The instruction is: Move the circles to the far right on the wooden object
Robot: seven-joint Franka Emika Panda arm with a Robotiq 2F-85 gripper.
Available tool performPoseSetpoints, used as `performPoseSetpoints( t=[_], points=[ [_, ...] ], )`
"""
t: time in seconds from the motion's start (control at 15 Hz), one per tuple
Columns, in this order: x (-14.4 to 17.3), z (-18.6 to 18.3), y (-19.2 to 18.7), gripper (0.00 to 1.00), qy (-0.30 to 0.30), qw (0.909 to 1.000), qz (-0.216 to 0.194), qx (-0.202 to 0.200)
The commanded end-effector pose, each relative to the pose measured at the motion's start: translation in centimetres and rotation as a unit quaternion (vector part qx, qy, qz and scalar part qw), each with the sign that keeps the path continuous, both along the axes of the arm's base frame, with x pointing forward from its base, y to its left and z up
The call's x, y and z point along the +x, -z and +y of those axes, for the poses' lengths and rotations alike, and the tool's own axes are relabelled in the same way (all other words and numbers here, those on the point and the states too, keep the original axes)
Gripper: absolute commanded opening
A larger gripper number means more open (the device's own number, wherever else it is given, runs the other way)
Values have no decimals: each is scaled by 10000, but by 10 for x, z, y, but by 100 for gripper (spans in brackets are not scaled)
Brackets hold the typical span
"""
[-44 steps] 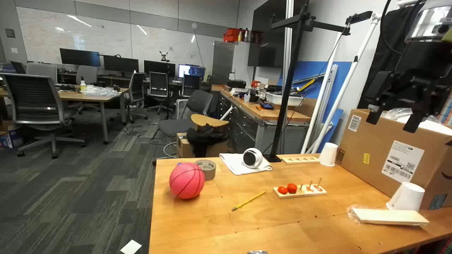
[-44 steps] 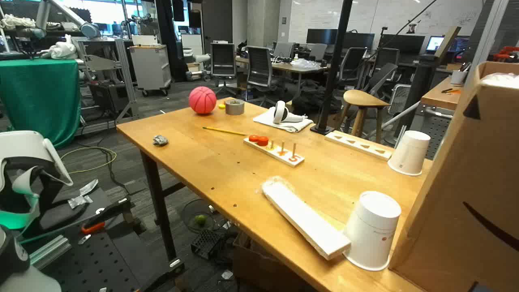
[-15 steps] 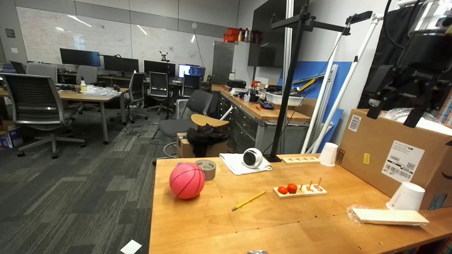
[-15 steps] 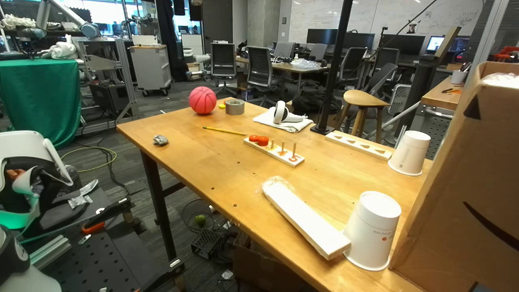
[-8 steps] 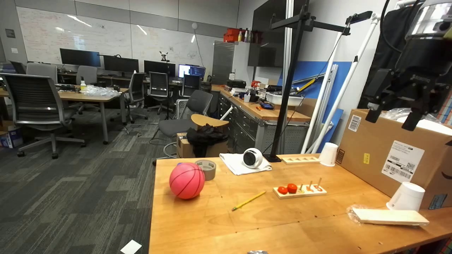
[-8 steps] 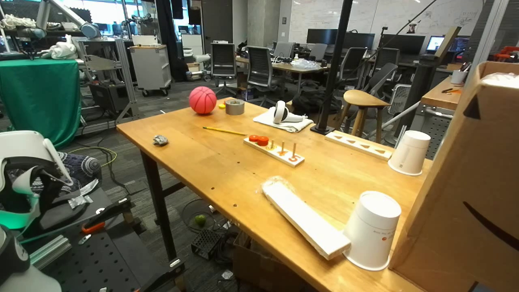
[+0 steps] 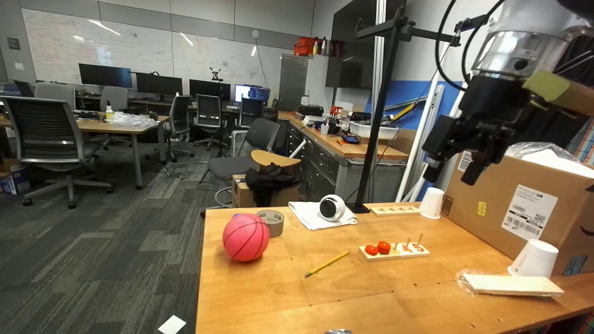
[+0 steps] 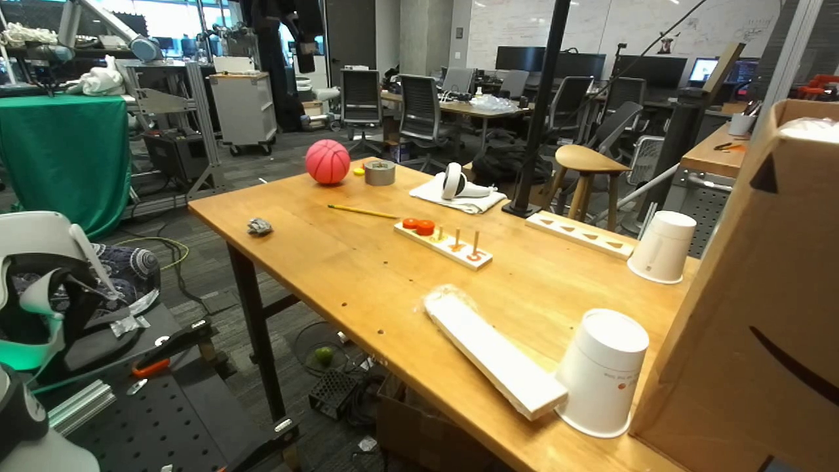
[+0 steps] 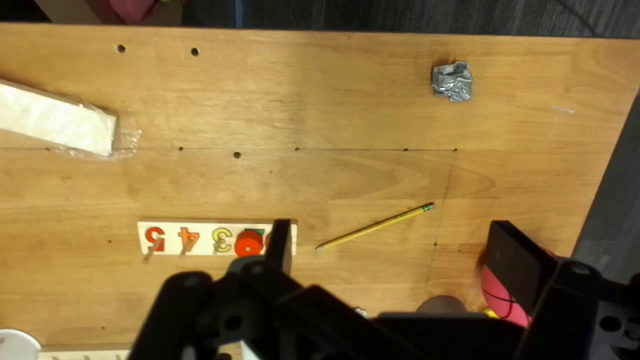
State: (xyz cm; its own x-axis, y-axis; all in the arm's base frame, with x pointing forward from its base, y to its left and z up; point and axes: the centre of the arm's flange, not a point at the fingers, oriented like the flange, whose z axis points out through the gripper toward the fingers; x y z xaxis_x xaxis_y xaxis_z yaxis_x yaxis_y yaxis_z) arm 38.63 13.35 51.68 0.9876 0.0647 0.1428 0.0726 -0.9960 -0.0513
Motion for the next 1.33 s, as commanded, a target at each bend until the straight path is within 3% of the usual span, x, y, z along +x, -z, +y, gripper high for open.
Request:
performPoseSetpoints(
  t=[0.0, 0.33, 0.73, 1.27],
  points=[
    [33, 29, 22, 100, -635, 9979, -139, 58],
    [99, 42, 64, 100, -986, 9951, 19, 95],
    [176, 16, 112, 100, -1213, 9924, 176, 62],
    [224, -45, 157, 100, -1277, 9903, 344, -417]
  ],
)
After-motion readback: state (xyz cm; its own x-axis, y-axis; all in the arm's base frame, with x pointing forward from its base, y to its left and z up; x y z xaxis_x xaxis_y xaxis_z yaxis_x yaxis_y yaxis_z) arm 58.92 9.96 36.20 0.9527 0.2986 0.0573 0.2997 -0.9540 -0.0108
